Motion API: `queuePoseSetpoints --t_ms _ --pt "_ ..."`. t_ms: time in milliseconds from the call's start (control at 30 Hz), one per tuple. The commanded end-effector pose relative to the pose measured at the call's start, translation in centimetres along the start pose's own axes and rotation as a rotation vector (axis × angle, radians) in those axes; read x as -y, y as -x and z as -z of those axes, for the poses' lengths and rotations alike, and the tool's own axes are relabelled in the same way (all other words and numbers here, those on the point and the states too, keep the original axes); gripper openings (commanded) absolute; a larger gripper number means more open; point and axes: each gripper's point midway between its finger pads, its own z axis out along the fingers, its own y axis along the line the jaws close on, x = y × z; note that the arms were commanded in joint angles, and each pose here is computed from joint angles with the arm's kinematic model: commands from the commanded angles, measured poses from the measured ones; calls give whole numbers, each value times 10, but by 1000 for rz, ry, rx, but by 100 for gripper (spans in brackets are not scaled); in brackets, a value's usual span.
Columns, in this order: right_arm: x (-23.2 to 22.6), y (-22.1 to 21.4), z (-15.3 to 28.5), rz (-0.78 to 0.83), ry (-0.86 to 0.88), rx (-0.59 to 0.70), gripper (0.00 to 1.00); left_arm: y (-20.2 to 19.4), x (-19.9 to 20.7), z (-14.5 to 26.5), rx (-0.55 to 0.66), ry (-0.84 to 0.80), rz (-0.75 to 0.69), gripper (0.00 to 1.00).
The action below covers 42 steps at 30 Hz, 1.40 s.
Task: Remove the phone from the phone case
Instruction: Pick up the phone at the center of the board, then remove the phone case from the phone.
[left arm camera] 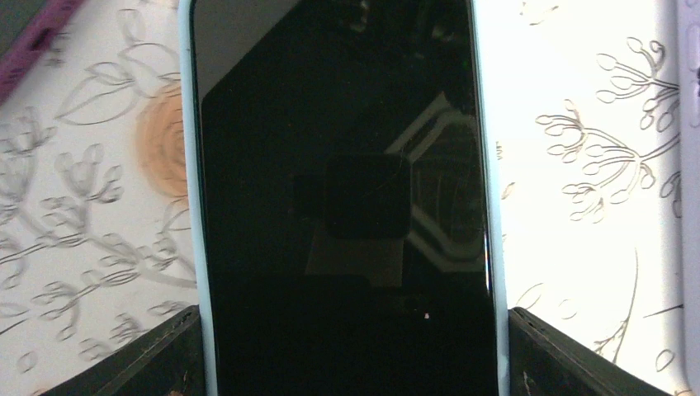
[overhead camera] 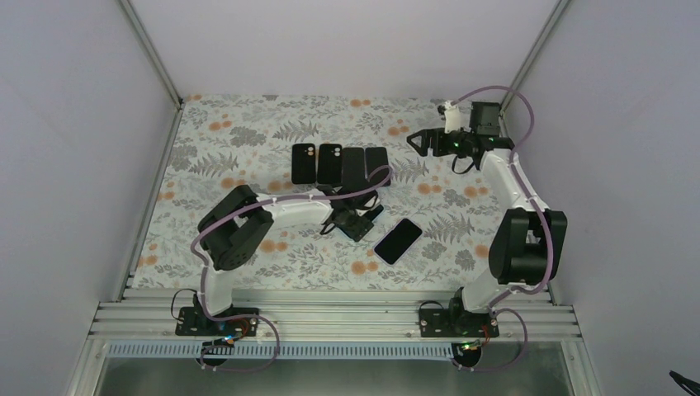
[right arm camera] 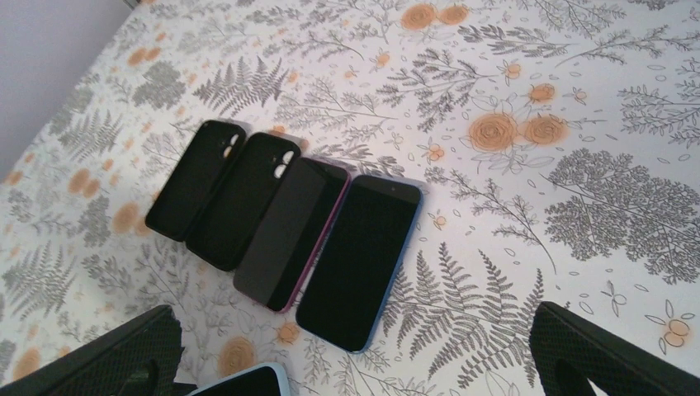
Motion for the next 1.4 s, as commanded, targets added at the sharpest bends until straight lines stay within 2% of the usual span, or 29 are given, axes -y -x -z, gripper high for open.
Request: queuePoseSetpoints --t_ms 0,267,533,733,967,1200,1367 --pt "-20 25 18 -11 77 86 99 33 -23 33 139 63 55 47" --pt "-39 29 26 -65 165 111 99 71 -34 80 320 97 60 43" --pt "-50 -1 12 -209 311 43 99 104 -43 130 489 134 75 39" --pt "-61 -17 3 -311 444 4 99 120 -48 146 533 145 94 38" --pt "-78 -36 -10 -351 507 -49 99 135 -51 157 566 133 120 38" --pt "-99 -41 -22 -347 577 -100 91 142 -51 160 575 125 134 38" --pt "-122 -46 -26 -321 633 -129 77 143 -51 161 578 121 147 38"
